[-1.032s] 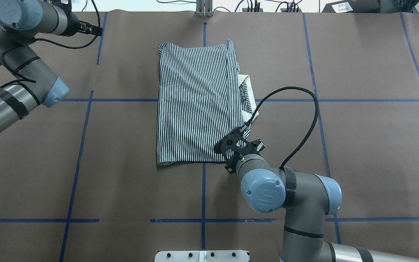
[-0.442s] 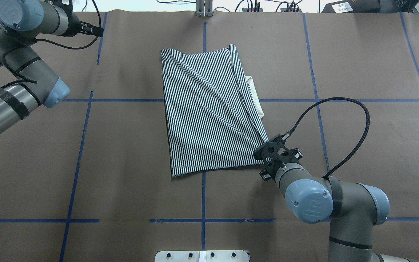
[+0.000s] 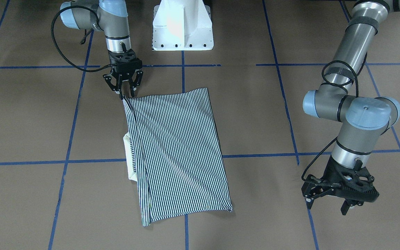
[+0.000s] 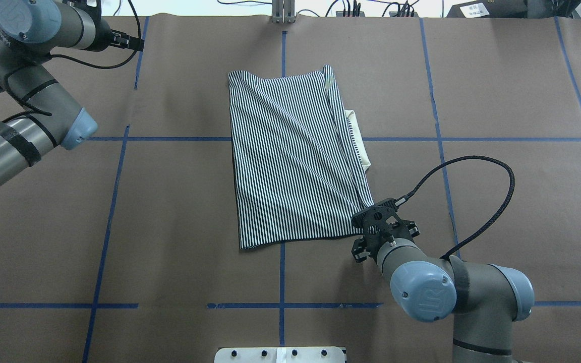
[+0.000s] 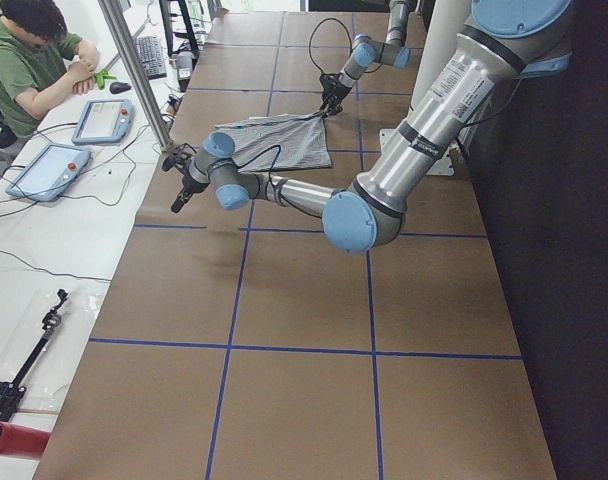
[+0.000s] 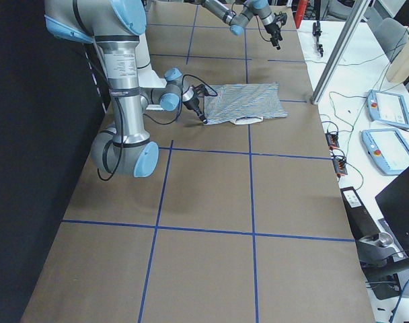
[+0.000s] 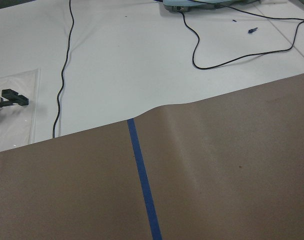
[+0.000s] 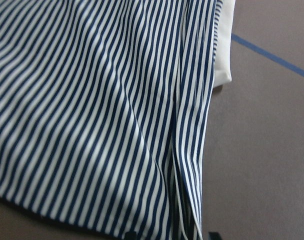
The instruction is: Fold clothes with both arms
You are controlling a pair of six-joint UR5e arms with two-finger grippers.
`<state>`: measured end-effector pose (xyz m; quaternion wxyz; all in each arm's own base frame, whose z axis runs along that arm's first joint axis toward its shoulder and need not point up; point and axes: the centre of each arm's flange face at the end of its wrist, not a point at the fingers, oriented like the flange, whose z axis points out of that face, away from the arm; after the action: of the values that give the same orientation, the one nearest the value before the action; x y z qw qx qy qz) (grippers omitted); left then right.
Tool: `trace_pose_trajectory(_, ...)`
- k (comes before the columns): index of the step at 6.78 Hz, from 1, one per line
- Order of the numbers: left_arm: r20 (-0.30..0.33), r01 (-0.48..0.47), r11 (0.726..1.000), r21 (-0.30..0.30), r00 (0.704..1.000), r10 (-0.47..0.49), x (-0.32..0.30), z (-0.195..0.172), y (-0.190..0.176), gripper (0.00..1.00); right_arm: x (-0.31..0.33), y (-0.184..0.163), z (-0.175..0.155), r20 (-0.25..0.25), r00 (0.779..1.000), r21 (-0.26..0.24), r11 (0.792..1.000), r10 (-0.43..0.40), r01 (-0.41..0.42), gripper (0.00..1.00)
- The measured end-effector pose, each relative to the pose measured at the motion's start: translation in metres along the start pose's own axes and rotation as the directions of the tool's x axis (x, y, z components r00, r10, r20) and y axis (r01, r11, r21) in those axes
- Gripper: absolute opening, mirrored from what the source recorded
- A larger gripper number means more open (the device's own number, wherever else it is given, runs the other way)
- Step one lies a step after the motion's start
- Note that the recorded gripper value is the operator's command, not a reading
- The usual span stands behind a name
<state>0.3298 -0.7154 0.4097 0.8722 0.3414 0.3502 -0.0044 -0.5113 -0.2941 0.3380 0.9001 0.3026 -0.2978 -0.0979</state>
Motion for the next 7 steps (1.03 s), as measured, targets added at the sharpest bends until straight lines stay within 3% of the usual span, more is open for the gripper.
trace_pose_trajectory(2,-0.020,-0.003,1.000,-0.003,1.000,0.003,0.006,-0.006,-0.003,1.00,0.014,-0.074,-0.010,0.044,0.997,-0.003,0.998,0.056,-0.056,1.00)
trace_pose_trajectory(4,-0.111,0.028,0.999,-0.043,0.993,-0.033,0.022,-0.027,-0.002,1.00,0.021,-0.141,0.003,-0.007,0.997,-0.046,0.996,0.083,-0.083,1.00)
trace_pose_trajectory(5,-0.146,0.056,0.996,-0.074,0.987,-0.066,0.035,-0.047,-0.003,1.00,0.022,-0.157,0.017,-0.047,0.995,-0.076,0.993,0.087,-0.090,1.00)
trace_pose_trajectory(7,-0.154,0.088,0.989,-0.118,0.982,-0.106,0.055,-0.076,-0.009,1.00,0.023,-0.162,0.042,-0.092,0.994,-0.114,0.991,0.065,-0.075,1.00)
